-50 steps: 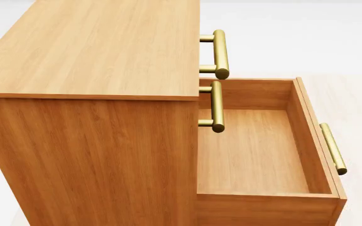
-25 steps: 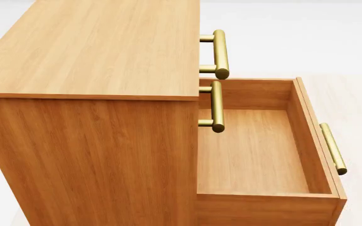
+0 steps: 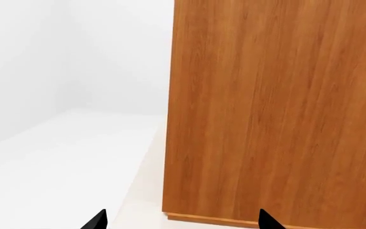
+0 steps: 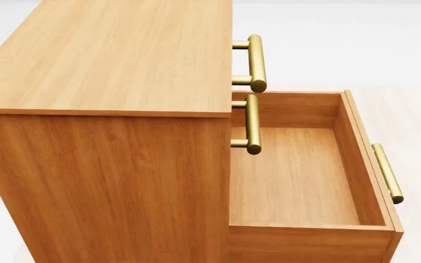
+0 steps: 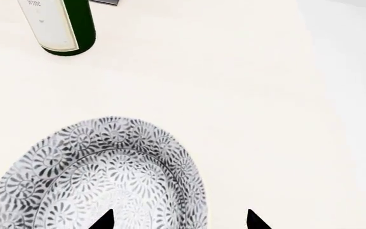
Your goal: Put the bowl in the bottom drawer of the cabinet and close it.
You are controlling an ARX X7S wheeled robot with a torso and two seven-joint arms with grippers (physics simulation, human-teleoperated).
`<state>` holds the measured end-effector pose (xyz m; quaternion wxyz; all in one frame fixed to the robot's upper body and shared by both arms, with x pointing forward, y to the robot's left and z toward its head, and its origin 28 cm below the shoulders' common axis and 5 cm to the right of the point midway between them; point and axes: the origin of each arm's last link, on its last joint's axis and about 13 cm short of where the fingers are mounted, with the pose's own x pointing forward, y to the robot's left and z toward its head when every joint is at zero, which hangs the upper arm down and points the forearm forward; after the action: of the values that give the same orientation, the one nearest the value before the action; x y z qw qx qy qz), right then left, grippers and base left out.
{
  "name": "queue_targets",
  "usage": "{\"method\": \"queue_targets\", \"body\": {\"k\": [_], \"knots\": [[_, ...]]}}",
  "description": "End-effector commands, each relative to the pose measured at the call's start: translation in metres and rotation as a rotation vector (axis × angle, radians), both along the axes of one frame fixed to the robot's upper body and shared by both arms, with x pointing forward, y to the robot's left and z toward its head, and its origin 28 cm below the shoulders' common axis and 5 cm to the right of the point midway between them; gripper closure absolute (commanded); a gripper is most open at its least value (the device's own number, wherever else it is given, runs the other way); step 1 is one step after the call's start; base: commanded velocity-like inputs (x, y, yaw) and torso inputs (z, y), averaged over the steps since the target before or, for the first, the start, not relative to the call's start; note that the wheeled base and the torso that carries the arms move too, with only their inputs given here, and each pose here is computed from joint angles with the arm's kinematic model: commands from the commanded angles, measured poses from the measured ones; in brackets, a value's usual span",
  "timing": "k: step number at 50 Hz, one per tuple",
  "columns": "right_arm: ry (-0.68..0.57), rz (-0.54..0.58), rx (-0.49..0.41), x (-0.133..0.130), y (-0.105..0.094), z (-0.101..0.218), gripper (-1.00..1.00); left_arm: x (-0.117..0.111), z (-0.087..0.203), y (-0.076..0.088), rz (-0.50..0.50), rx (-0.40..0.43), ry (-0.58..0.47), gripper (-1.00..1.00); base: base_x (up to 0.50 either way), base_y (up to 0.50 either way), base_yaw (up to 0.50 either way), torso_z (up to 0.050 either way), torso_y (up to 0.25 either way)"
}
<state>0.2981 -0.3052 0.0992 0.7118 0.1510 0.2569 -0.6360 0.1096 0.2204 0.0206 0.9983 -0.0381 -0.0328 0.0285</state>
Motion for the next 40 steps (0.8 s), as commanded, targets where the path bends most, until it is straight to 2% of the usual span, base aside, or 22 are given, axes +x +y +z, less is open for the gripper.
{"method": "queue_targets", "body": {"k": [1, 9, 13, 14, 23, 27, 28, 29, 33, 37, 40], "knots": [[0.025, 0.017, 0.088, -0.002, 0.002, -0.014, -1.0, 0.0, 0.0, 0.0, 0.002, -0.002, 0.001, -1.0, 0.0, 0.0, 0.0, 0.0, 0.0], [-0.028, 0.049, 0.184, -0.001, 0.002, -0.016, -1.0, 0.0, 0.0, 0.0, 0.004, 0.001, 0.001, -1.0, 0.0, 0.0, 0.0, 0.0, 0.0], [-0.053, 0.061, 0.191, -0.001, 0.002, -0.015, -1.0, 0.0, 0.0, 0.0, 0.004, 0.003, 0.002, -1.0, 0.0, 0.0, 0.0, 0.0, 0.0], [-0.048, 0.056, 0.195, -0.001, 0.002, -0.015, 1.0, 0.0, 0.0, 0.0, 0.005, 0.003, 0.002, -1.0, 0.0, 0.0, 0.0, 0.0, 0.0], [-0.083, 0.073, 0.135, -0.002, 0.005, -0.011, 1.0, 0.002, -0.006, 0.002, 0.004, 0.002, 0.001, -1.0, 0.0, 0.0, 0.0, 0.0, 0.0], [-0.113, 0.089, 0.024, -0.002, 0.004, -0.003, 1.0, 0.001, -0.004, 0.001, 0.004, 0.002, 0.001, -1.0, 0.0, 0.0, 0.0, 0.0, 0.0], [-0.109, 0.094, 0.023, -0.002, 0.005, -0.001, 1.0, 0.001, -0.004, 0.001, 0.004, 0.002, 0.001, -1.0, 0.0, 0.0, 0.0, 0.0, 0.0], [-0.113, 0.1, -0.055, -0.002, 0.005, 0.002, 1.0, 0.001, -0.003, 0.0, 0.003, 0.003, 0.0, -1.0, 0.0, 0.0, 0.0, 0.0, 0.0], [-0.142, 0.161, -0.145, -0.002, 0.008, 0.013, 1.0, 0.0, -0.002, 0.0, 0.002, 0.001, -0.001, -1.0, 0.0, 0.0, 0.0, 0.0, 0.0], [-0.184, 0.21, -0.177, 0.001, 0.011, 0.02, 1.0, 0.0, -0.002, 0.0, 0.002, 0.002, -0.002, -1.0, 0.0, 0.0, 0.0, 0.0, 0.0], [-0.207, 0.249, -0.236, 0.003, 0.013, 0.026, 1.0, 0.001, -0.004, 0.001, 0.0, 0.0, -0.002, -1.0, 0.0, 0.0, 0.0, 0.0, 0.0]]}}
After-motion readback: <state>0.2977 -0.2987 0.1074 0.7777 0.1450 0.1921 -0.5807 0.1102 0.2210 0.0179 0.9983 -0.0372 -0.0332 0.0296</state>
